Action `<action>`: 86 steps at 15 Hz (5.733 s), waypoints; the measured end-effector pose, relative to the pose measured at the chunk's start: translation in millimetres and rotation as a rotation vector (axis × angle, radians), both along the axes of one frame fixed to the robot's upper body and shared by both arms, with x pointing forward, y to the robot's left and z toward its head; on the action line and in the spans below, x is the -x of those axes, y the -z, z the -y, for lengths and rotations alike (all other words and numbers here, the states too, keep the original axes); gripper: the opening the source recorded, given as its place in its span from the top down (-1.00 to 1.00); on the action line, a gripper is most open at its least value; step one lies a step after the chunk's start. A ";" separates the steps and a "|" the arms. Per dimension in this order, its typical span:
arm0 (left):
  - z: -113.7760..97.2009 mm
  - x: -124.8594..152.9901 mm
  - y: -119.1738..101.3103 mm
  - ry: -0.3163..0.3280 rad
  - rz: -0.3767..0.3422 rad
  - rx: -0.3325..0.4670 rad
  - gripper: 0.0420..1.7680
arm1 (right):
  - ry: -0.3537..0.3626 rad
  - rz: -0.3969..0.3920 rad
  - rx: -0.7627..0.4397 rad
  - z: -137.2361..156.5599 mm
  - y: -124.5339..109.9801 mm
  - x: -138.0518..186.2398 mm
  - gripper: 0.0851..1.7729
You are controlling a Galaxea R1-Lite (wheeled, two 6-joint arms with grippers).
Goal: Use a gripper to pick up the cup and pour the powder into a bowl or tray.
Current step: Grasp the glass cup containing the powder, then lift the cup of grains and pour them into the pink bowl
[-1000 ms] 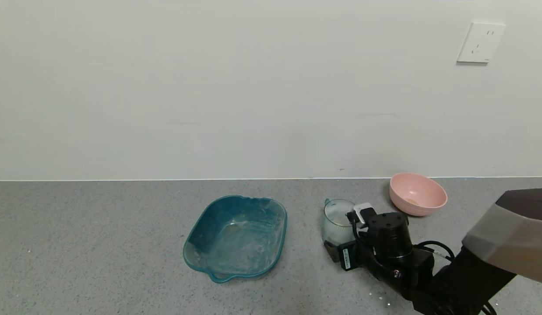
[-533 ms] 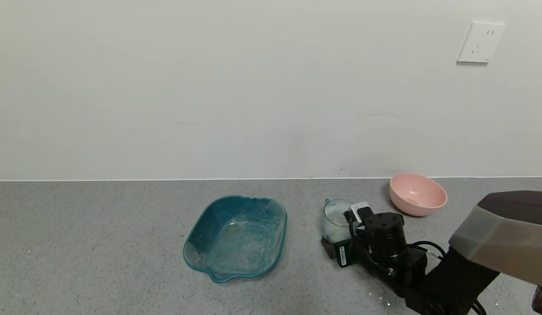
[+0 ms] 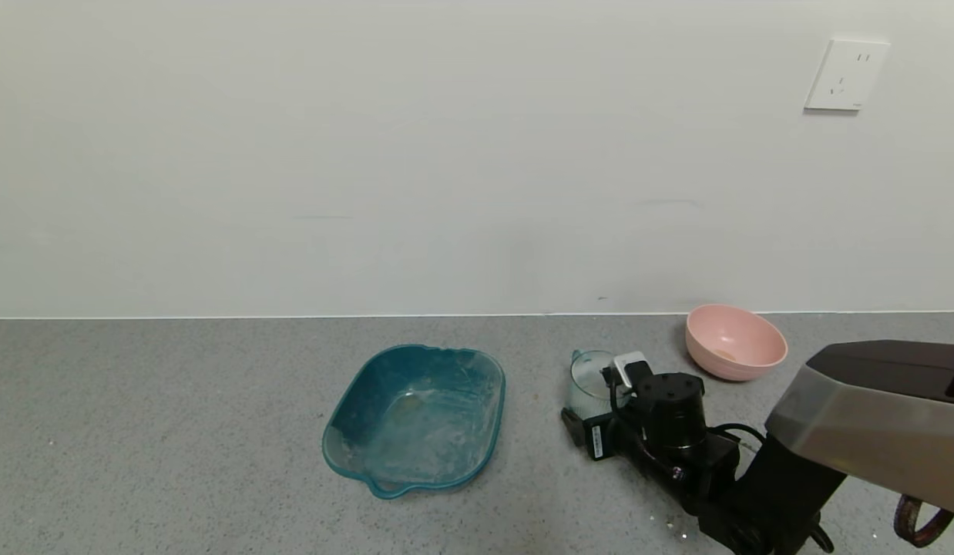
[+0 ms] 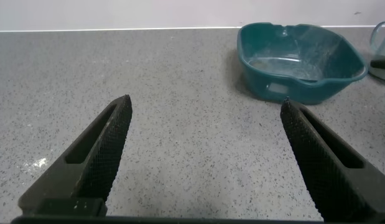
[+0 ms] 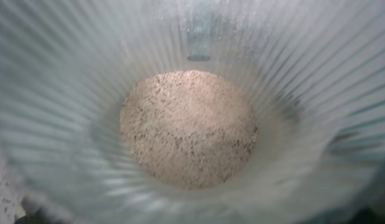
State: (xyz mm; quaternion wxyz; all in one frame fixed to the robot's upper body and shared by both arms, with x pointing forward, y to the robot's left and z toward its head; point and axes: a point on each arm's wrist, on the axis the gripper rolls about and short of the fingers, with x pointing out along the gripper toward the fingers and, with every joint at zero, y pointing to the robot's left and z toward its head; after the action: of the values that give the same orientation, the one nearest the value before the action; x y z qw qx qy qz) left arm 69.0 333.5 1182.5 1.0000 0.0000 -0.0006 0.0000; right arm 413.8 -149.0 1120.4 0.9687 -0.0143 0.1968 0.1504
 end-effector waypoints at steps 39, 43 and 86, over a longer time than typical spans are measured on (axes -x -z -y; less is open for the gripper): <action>0.0 0.0 0.0 0.000 0.000 0.000 -0.94 | 0.018 0.075 0.001 17.6 -71.4 -2.7 -0.48; 0.0 0.0 0.0 0.000 0.000 0.000 -0.94 | 0.026 0.097 0.052 40.3 -117.3 10.2 -0.47; 0.0 0.0 -0.1 0.000 0.001 0.000 -0.94 | 0.288 -0.101 0.942 247.9 -116.1 -62.2 -0.47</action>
State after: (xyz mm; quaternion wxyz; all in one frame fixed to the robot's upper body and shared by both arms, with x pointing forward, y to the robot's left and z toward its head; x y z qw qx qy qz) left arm 69.0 333.5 1182.6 1.0000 0.0002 -0.0011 0.0000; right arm 475.9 -396.9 1236.5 0.8572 -0.4160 0.2900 -0.0900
